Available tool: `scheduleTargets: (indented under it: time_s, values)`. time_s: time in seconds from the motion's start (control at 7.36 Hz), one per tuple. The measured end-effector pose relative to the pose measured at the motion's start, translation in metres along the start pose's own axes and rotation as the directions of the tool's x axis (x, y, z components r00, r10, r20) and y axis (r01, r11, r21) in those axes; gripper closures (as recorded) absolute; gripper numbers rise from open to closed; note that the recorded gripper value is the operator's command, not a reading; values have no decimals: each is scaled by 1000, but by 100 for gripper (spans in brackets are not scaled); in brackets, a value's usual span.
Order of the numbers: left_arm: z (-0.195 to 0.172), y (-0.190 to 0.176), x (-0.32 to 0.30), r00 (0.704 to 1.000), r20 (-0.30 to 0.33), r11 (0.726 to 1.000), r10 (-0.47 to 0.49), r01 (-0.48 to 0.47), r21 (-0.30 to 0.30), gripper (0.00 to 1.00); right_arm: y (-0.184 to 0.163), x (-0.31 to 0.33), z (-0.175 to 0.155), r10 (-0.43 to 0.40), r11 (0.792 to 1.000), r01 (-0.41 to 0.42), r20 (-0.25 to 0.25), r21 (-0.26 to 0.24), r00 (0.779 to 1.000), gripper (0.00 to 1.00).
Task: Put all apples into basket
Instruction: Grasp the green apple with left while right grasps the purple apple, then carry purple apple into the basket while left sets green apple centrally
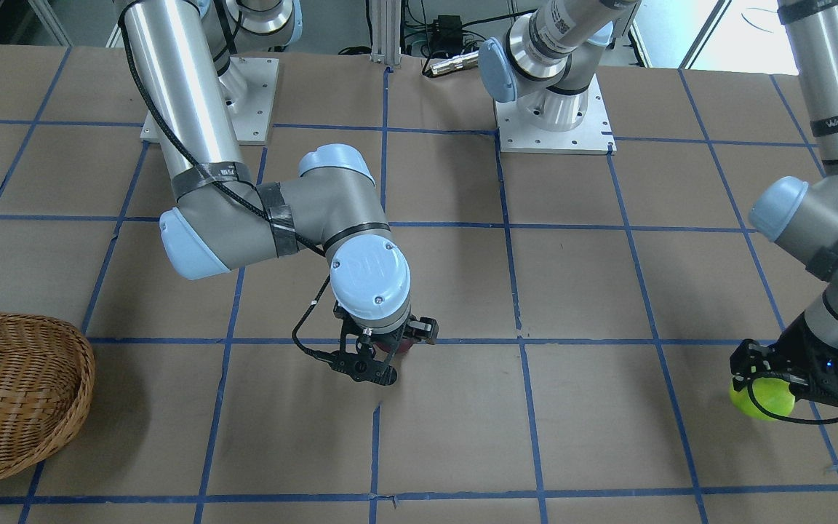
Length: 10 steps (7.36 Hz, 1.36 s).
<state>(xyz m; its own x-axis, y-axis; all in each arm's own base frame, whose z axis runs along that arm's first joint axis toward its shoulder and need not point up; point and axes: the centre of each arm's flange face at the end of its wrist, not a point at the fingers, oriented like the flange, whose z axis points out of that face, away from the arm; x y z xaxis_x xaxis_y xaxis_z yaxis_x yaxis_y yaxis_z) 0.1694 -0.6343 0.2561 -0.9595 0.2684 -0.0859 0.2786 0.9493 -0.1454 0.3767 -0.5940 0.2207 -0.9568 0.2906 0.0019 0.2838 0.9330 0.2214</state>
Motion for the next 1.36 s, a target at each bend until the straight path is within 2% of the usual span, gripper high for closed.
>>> scheduleTargets:
  time_s: [0.27, 0.41, 0.54, 0.82, 0.95, 1.09, 1.22, 1.36]
  values:
    - [-31, -28, 116, 993, -47, 994, -109, 108, -24, 100, -1, -6, 19, -5, 1000, 5, -11, -14, 1000, 0]
    - [-34, -40, 179, 980, -59, 981, -192, 191, -22, 100, -1, -11, 30, -10, 1000, 10, -15, -16, 1000, 34]
    - [-36, -46, 229, 964, -68, 967, -256, 255, -23, 100, 0, -14, 38, -13, 1000, 12, -19, -19, 1000, 99]
    - [-41, -49, 277, 955, -76, 958, -286, 285, -22, 100, 0, -14, 38, -13, 1000, 12, -21, -15, 1000, 100]
    - [-44, -49, 282, 953, -79, 956, -292, 292, -19, 100, -2, -9, 25, -10, 1000, 10, -18, -1, 1000, 100]
    - [-45, -48, 285, 950, -86, 954, -299, 298, -20, 100, -7, 7, -1, 3, 1000, -3, -9, 11, 1000, 100]
    - [-42, -50, 289, 937, -108, 943, -333, 332, -28, 100, -21, 40, -33, 34, 999, -34, -5, 2, 999, 100]
    - [-37, -57, 298, 906, -150, 918, -396, 396, -37, 100, -41, 90, -66, 64, 998, -64, -3, -17, 998, 100]
